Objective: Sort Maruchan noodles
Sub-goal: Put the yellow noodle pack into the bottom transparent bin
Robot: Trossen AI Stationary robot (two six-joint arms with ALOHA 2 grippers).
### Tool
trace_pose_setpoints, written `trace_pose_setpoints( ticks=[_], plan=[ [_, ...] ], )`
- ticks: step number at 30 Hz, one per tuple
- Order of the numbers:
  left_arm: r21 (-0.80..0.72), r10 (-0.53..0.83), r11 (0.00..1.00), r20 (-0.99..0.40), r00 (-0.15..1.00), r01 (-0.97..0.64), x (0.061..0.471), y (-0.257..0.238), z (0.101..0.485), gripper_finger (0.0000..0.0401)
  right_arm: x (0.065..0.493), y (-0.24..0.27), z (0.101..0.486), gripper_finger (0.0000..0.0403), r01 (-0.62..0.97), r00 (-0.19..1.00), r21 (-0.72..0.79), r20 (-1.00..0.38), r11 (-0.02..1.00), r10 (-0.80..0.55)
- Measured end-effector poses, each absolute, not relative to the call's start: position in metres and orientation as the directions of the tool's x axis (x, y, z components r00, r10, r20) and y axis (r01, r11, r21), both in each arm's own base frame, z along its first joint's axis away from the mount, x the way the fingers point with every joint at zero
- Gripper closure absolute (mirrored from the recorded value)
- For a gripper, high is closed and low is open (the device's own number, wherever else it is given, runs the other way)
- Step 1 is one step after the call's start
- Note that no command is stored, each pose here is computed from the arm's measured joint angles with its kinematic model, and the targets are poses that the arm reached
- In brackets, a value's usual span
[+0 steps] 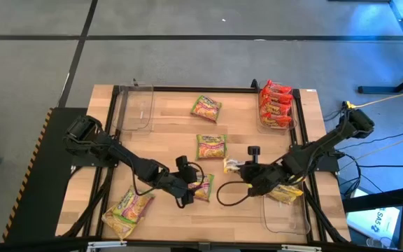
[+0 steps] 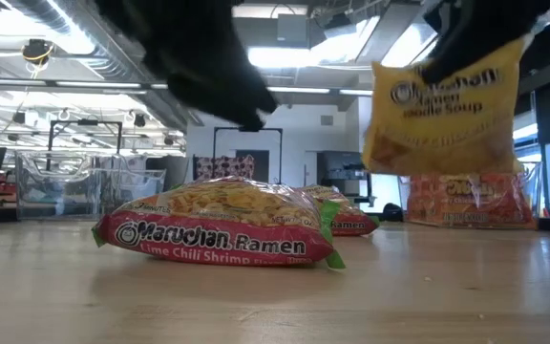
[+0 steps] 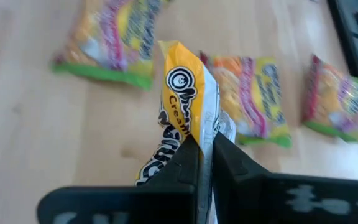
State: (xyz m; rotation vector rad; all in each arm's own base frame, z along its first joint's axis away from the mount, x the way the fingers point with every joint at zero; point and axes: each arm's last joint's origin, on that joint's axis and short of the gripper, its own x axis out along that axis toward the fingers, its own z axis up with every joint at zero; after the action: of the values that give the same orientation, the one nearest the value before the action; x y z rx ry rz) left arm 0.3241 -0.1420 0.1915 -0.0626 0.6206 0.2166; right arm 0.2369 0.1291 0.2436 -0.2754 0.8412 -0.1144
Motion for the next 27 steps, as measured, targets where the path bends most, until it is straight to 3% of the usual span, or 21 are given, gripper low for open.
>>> trace_pose_setpoints(
  ticks=[13,27],
  plan=[
    [0.107,0.160,0.986,-0.373,0.914,-0.129,0.350,-0.132,0.207,0.0099,0.249,0.140,0.255,0.0401,-0.166,0.761,-0.227,-0.649,0.960,-0.022],
    [0.128,0.063,0.992,-0.338,0.939,-0.020,0.368,-0.126,0.188,0.0099,0.257,0.146,0.265,0.0402,-0.216,0.831,-0.241,-0.555,0.946,0.049]
  ],
)
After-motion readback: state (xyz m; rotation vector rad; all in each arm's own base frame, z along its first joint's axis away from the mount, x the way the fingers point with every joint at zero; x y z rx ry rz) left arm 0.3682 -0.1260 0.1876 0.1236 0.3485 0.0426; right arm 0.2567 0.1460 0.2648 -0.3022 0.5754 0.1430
